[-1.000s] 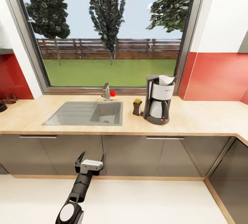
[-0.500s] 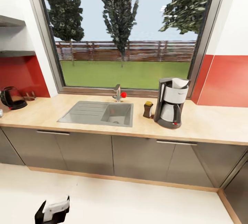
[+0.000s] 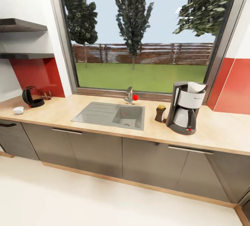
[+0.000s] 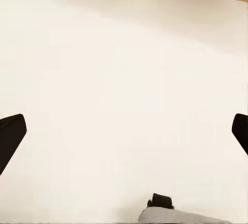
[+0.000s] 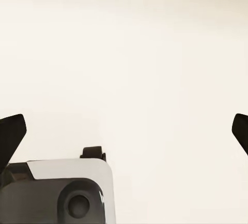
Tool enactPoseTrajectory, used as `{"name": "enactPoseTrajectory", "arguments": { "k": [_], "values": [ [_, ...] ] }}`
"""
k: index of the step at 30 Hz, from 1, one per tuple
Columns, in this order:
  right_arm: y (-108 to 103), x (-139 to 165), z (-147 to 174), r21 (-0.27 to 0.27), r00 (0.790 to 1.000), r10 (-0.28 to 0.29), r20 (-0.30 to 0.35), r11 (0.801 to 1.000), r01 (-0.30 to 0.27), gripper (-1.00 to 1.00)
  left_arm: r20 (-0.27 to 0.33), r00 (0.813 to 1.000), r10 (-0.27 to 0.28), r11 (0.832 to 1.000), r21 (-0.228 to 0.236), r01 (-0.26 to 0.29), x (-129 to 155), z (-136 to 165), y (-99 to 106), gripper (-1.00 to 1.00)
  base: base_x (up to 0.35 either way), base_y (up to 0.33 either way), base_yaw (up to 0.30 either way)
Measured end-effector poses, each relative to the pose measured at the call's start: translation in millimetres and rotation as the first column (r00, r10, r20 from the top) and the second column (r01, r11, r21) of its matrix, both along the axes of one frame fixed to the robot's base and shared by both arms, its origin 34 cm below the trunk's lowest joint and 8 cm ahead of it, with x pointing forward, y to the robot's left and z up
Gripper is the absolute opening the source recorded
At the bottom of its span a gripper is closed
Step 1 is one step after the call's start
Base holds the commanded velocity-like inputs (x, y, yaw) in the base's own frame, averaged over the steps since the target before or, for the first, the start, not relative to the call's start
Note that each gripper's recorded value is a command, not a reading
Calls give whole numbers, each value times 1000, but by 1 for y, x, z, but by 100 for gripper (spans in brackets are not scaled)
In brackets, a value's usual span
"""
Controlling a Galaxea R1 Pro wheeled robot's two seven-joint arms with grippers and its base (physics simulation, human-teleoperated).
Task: Set up a coffee station on the kitchen countertop: keep the coffee maker on the countertop, move the bottle of coffee from the kitchen shelf to the counter next to the coffee maker, place a paper coffee filter on top of the coffee maker, put the saucer next to the coffee maker with the coffee cup on the saucer, and place the electric kettle next to the coffee maker.
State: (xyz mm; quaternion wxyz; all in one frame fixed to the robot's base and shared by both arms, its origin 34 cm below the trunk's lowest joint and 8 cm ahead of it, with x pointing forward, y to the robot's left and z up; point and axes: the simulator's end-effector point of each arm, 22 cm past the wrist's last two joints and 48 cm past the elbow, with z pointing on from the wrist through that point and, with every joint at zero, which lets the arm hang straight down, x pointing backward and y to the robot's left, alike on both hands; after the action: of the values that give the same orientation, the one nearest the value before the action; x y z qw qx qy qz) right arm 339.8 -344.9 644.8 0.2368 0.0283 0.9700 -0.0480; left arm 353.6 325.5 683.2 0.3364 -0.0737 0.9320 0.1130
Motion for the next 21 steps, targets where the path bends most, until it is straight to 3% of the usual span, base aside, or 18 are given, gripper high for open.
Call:
{"name": "enactPoseTrajectory", "arguments": {
  "k": [4,7,9,11,16,21],
  "values": [
    [0,1,1,1,1000,-1,4,1000,1,100,-59,997,-49,999,-7,49,-9,-13,-14,100,0,0,214],
    [6,5,2,8,1000,0,13,1000,-1,100,-156,986,-50,999,-18,47,-25,-25,-16,100,0,0,214],
    [7,18,7,7,999,3,43,1000,-3,100,-238,970,-52,998,-30,46,-41,-34,-18,100,0,0,214],
    [5,39,17,0,996,7,91,1000,-7,100,-265,963,-54,998,-35,47,-46,-36,-20,100,0,0,214],
    [3,61,28,-8,990,16,141,1000,-15,100,-273,960,-61,998,-36,53,-47,-37,-21,100,0,0,225],
    [3,62,29,-10,990,19,143,1000,-18,100,-183,981,-69,998,-25,65,-30,-28,-21,100,0,0,253]
  ]
}}
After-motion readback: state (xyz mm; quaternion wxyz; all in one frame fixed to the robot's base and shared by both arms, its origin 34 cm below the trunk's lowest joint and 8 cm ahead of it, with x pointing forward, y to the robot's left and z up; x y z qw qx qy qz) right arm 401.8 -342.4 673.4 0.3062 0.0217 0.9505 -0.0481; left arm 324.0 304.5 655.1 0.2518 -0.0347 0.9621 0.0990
